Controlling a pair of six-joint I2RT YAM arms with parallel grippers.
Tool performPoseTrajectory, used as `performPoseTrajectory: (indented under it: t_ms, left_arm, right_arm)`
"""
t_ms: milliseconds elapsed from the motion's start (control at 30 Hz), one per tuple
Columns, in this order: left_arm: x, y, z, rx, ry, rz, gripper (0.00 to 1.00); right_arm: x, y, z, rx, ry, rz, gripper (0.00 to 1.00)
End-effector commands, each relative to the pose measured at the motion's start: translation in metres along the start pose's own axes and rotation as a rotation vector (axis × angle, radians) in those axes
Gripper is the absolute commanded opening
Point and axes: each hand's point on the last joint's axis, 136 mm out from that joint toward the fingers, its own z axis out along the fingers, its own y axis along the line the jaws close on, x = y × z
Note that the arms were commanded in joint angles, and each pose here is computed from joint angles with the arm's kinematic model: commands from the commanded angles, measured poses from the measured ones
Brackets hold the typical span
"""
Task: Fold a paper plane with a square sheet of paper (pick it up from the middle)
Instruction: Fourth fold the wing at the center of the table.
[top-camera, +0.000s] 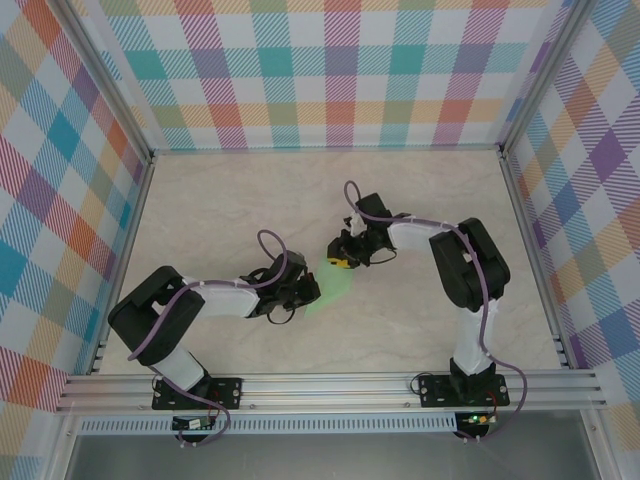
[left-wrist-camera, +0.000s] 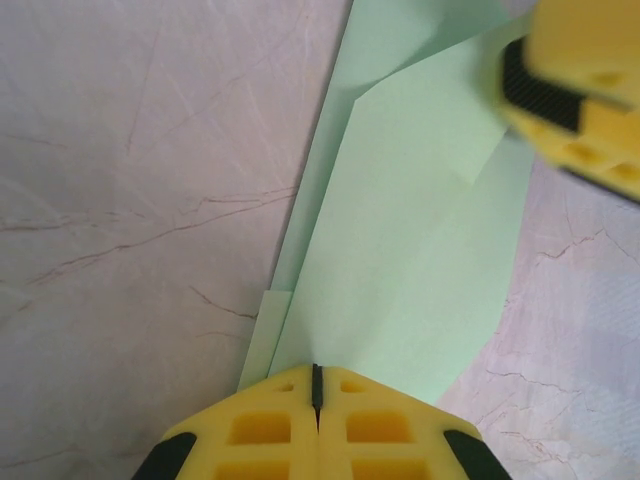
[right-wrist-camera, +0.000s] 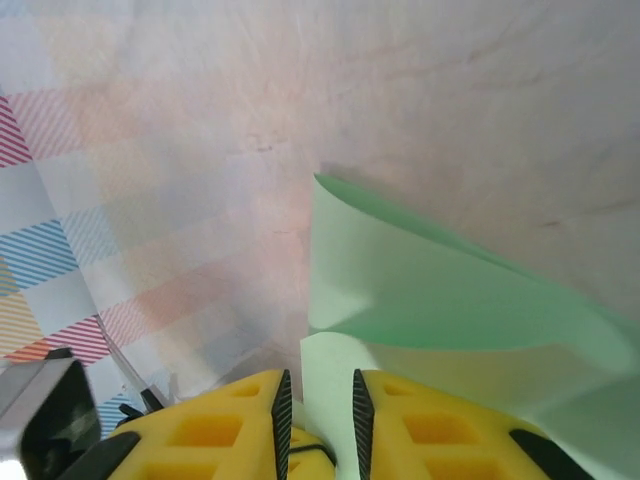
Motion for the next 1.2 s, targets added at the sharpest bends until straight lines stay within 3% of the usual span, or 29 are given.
performPoseTrajectory:
  t_ms: [0,133,467,733,1167]
  left_arm:
    - [0.030,0.052,0.001,-0.193,0.100,0.009,0.00]
    - [0.029,0.048,0.004,-0.194,0.108,0.019,0.00]
    - [0.032,0.052,0.003,-0.211,0.110,0.017,0.00]
    - [0.033,0.054,0.003,-0.214,0.112,0.010,0.00]
    - [0.037,0.060,-0.001,-0.223,0.119,0.013,0.00]
  right_arm:
    - [0.009,0.030,-0.017,-0.086,0.021,-0.119,0.17]
    - [0.024,0.019,-0.007,-0.099,0.054,-0.099,0.05]
    - [0.053,0.012,0.022,-0.050,0.115,-0.139,0.03]
    - [0.046,-0.027,0.036,0.086,0.076,-0.111,0.02]
    - [-0.003,-0.055,0.015,0.153,-0.054,-0.060,0.04]
